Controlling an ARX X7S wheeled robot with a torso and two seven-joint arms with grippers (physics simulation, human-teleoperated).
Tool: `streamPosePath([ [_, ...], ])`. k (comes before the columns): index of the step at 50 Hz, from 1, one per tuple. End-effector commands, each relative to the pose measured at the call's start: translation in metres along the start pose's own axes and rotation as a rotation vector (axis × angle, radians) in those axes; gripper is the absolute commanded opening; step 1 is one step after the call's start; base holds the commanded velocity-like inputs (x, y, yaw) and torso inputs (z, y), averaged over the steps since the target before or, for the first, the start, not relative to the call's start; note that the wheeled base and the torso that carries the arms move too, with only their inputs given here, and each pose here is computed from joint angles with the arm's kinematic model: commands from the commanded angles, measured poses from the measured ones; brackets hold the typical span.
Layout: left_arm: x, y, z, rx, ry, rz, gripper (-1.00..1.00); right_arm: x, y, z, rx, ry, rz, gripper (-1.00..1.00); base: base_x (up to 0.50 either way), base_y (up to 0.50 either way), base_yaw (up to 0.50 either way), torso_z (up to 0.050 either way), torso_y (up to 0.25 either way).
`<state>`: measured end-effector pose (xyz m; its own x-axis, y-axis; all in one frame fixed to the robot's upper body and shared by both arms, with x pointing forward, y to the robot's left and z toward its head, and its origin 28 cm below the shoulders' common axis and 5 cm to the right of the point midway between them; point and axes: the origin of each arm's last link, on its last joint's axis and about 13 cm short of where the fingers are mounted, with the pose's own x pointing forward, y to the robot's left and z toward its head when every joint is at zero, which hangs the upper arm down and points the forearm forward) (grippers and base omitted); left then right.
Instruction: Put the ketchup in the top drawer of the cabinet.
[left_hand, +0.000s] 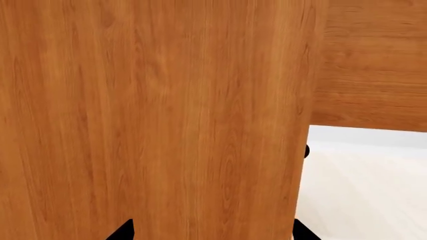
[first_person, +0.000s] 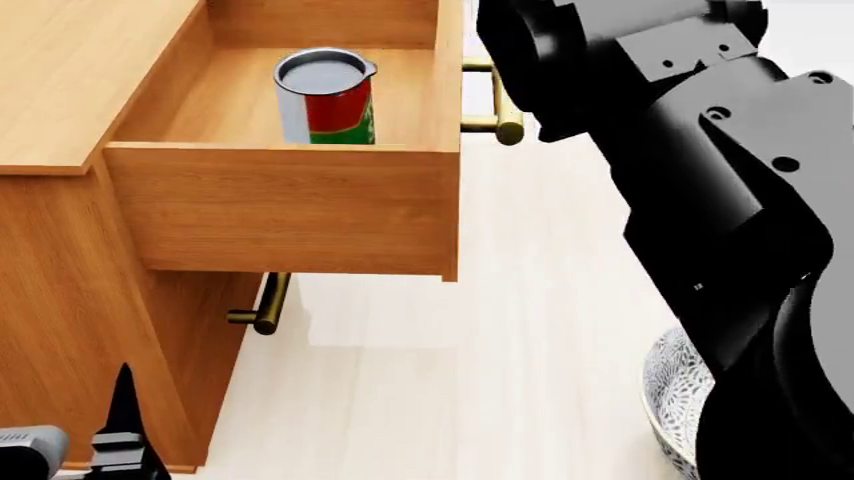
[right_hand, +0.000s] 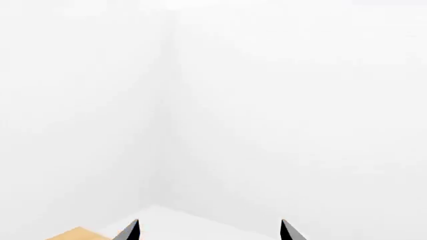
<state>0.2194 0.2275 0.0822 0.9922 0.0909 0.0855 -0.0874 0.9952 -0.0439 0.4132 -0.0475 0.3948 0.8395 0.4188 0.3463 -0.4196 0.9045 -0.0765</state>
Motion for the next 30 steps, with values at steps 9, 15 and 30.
streamPosePath([
  [9, -0.002, -0.002, 0.008, 0.007, -0.025, -0.014, 1.0, -0.091, 0.001, 0.047, -0.068, -0.236, -0.092, 1.0, 0.0, 0.0, 0.0, 0.0, 0.0],
  [15, -0.004, -0.003, 0.016, 0.016, -0.053, -0.024, 1.0, -0.117, 0.003, 0.042, -0.065, -0.242, -0.103, 1.0, 0.0, 0.0, 0.0, 0.0, 0.0],
  [30, -0.015, -0.005, 0.034, 0.021, -0.114, -0.051, 1.0, -0.177, 0.008, 0.006, -0.07, -0.262, -0.185, 1.0, 0.0, 0.0, 0.0, 0.0, 0.0],
])
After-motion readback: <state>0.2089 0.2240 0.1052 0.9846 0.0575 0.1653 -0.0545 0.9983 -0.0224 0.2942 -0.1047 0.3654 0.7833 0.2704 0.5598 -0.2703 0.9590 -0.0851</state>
